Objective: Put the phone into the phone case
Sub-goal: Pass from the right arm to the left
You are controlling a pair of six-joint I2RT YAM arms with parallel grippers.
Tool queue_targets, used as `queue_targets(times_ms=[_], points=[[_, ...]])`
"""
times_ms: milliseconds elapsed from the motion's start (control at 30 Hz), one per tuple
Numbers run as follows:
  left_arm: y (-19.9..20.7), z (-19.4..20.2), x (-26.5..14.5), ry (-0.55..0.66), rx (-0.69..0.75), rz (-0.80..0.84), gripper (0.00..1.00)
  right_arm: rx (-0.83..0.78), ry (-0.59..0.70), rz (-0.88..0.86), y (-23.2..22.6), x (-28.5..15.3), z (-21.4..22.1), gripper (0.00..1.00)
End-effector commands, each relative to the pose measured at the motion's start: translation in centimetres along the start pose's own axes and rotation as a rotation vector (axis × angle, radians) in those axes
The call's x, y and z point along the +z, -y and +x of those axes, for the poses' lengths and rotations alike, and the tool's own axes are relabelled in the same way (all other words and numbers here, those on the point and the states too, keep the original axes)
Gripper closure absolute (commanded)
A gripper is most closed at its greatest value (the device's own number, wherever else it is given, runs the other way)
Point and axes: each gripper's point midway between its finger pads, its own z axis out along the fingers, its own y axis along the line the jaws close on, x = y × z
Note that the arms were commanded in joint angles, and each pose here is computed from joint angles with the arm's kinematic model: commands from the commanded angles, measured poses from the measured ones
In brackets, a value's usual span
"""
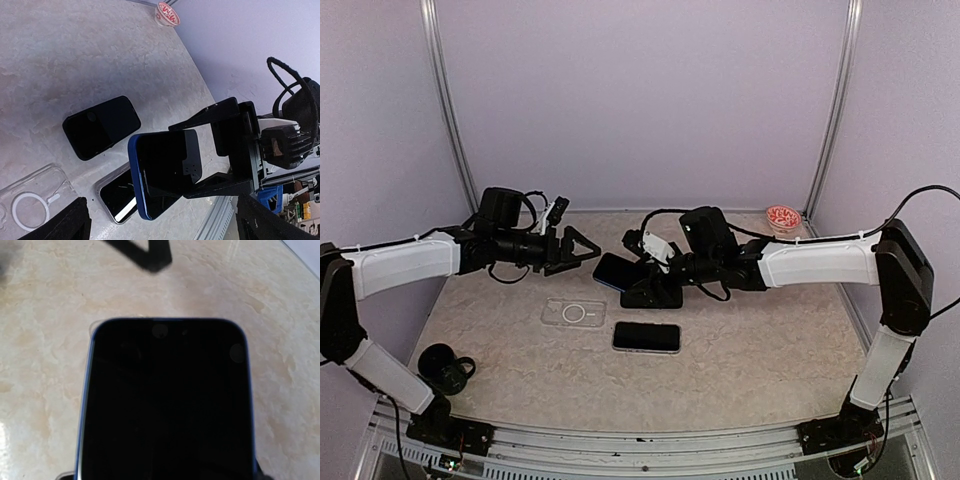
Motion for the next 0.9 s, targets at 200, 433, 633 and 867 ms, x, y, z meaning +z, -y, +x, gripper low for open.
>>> queue_targets(times_ms=[200,433,633,867], points=[[1.3,0.9,2.4,-0.069,-0.026,0.105,0.04,-0.054,0.136,-0.004,-0.7,-1.7,-4.0,0.33],[2.0,0.8,3.2,-0.086,-0.045,0.172,0.10,-0.079,0.150,-0.015,-1.5,-1.6,-3.9,0.33],[2.1,1.0,3.9,-0.109,-0.067,0.198,0.14,-0.105,0.163,-0.019,-2.2,-1.5,-4.2,0.33],[2.0,1.5,4.4,-0.133,-0.094,0.218,0.22,-0.132,0.162,-0.008,-2.6,-1.3,-4.3,0.33]])
